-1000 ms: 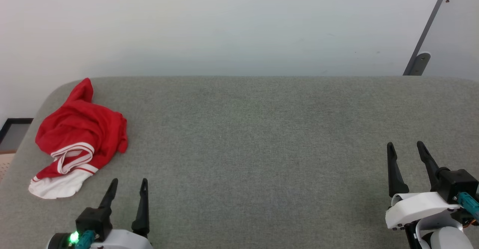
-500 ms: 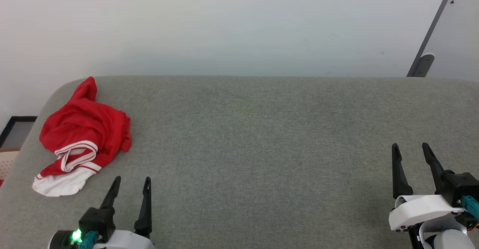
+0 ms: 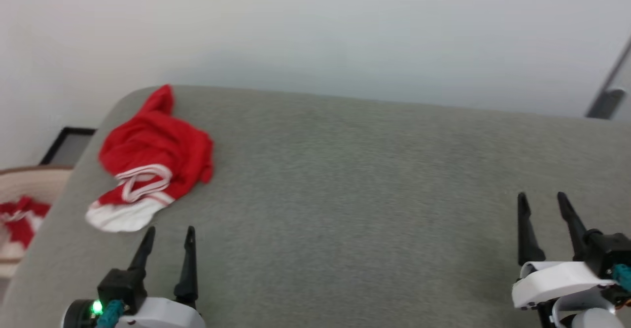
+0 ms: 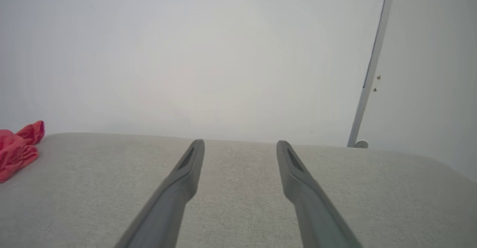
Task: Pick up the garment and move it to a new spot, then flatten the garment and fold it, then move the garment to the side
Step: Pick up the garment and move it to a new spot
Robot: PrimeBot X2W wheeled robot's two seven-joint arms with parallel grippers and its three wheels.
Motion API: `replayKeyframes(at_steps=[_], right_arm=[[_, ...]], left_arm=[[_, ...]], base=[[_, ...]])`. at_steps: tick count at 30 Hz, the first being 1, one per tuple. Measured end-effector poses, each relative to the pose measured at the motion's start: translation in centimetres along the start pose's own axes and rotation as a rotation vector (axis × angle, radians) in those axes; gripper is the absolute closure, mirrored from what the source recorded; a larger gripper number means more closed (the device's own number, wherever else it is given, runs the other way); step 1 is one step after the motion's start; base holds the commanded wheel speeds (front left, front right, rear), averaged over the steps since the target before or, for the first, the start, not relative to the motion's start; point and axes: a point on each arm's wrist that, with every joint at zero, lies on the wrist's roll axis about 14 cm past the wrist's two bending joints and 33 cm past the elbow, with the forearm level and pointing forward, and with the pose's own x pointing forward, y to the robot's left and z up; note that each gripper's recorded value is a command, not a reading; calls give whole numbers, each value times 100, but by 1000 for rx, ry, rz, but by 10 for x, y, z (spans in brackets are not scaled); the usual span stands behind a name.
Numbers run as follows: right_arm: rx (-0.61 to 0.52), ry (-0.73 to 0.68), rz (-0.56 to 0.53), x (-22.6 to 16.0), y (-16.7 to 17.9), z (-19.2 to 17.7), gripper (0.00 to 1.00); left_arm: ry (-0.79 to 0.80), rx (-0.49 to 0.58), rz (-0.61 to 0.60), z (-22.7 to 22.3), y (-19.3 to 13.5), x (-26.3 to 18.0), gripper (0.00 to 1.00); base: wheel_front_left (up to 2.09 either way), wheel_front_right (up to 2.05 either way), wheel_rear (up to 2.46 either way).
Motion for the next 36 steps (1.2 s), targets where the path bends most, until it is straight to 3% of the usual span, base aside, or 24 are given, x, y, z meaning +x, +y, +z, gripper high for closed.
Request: replayKeyframes(at_steps=[11, 17, 22, 29, 36], right_arm=[[45, 44, 285, 22, 106, -17, 0], [59, 34, 519, 27, 191, -13, 0], [74, 47, 658, 25, 239, -15, 0], [101, 67, 745, 23, 268, -20, 0], [104, 68, 731, 23, 263, -20, 0]], left_arm=[[28, -20, 238, -8, 65, -60, 0], [-6, -21, 436, 2, 108, -107, 0], [-14, -29, 558, 4, 129, -138, 0], [-13, -59, 637, 4, 135, -157, 0], [-8, -77, 581, 1, 122, -149, 0]], base=[[0, 0, 0], [0, 0, 0], [0, 0, 0], [-1, -1, -1], [0, 0, 0]])
